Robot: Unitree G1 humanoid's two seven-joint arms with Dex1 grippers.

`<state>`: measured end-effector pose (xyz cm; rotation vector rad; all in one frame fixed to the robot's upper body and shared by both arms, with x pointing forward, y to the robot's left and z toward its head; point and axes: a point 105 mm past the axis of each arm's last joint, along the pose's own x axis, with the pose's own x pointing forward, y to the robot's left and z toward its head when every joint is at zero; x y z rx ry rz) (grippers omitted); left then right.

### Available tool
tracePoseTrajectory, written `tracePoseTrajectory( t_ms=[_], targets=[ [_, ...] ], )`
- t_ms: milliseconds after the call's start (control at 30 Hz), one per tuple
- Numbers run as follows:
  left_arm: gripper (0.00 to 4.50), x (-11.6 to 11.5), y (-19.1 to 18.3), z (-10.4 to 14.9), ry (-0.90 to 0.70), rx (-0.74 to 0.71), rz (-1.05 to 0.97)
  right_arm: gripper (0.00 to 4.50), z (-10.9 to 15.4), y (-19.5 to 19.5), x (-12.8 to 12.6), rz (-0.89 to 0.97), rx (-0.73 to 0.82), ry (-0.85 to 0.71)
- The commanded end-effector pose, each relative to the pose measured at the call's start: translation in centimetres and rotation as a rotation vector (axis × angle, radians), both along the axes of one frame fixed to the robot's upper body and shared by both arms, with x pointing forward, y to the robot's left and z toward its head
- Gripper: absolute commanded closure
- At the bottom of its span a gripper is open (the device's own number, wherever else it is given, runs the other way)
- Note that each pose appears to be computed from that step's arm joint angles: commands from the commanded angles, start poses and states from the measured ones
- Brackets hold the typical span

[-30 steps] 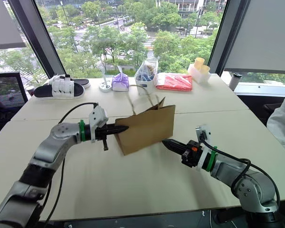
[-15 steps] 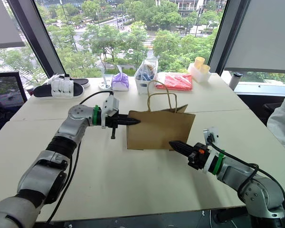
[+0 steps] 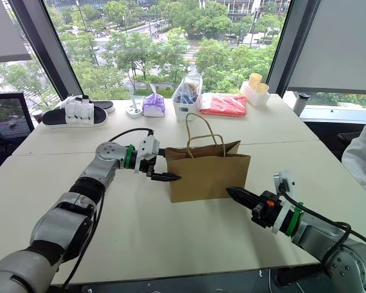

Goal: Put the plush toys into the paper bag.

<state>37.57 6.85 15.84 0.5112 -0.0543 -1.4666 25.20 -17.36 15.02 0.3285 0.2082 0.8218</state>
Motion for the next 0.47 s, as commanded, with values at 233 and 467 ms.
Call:
tracePoseTrajectory(
  t_ms=[233,467],
  targets=[
    [0.05,-1.5,7.7,3.6,0.076,-0.083,0.225,4.50,-0.2,0.2,-1.1,0.054,-0.015,0.004],
    [0.05,-8.6,14.0,1.6,0.255,-0.214,0.616,4.50,-0.7,-2.6,-1.0,0.025,-0.099,0.016]
  ],
)
